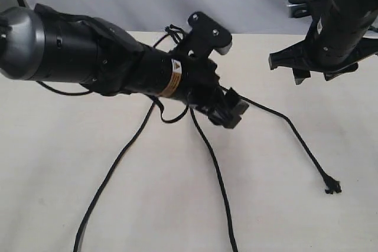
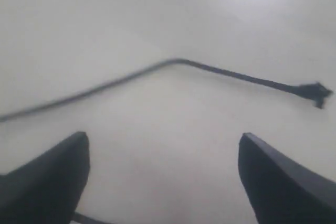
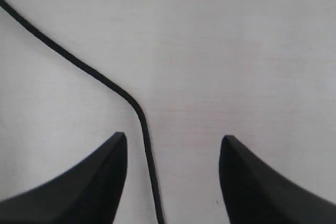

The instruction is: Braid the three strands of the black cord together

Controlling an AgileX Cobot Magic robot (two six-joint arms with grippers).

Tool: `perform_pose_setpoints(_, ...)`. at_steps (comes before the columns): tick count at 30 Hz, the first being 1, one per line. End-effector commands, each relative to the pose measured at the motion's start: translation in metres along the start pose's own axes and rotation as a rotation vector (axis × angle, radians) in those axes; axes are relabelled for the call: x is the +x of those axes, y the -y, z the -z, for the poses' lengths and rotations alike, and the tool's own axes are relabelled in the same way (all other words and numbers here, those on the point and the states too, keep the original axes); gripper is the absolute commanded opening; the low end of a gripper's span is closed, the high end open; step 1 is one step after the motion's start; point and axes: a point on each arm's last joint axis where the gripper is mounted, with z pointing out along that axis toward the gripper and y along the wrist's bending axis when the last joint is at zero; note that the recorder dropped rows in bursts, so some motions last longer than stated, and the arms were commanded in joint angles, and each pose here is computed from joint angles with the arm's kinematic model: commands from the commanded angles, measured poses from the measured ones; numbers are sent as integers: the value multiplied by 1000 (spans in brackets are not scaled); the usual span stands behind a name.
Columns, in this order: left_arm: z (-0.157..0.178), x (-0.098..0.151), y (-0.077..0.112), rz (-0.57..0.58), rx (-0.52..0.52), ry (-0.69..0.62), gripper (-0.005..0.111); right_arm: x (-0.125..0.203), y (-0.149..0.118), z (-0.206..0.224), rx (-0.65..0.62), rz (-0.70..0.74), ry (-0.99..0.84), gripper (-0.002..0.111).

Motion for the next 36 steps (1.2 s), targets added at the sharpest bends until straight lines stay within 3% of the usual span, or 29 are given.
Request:
perform_pose_setpoints(1, 11, -30, -27, -124, -294, 71, 73, 1, 2, -5, -8, 35, 63, 51)
perform_pose_setpoints(3, 18, -35, -42, -88, -469, 79, 73, 1, 2, -5, 3, 50, 74, 51)
perform_pose_setpoints(6, 26, -34, -53, 42, -594, 1, 73, 1, 4, -5, 17, 63, 73, 51)
perform_pose_setpoints(8, 26, -29, -52, 135, -576, -124, 73, 0, 4, -5, 17, 64, 76, 51)
perform_pose_setpoints(12, 21, -20, -36, 289, -402, -383, 73, 0, 4, -5, 17, 64, 76, 51)
perform_pose_setpoints(16, 6, -12, -18, 391, -222, -460, 73, 1, 4, -5, 17, 61, 73, 51)
perform_pose_setpoints(19, -11, -2, -7, 386, -143, -502, 73, 1, 4, -5, 17, 59, 73, 51)
perform_pose_setpoints(24, -38, 16, 5, 362, -122, -547, 73, 1, 4, -5, 16, 54, 75, 51)
perform_pose_setpoints(30, -73, 16, 20, 348, -106, -617, 73, -1, 3, -5, 8, 54, 93, 51)
perform_pose_setpoints(36, -98, 40, 17, 315, -158, -753, 73, -1, 3, -5, 6, 55, 97, 51)
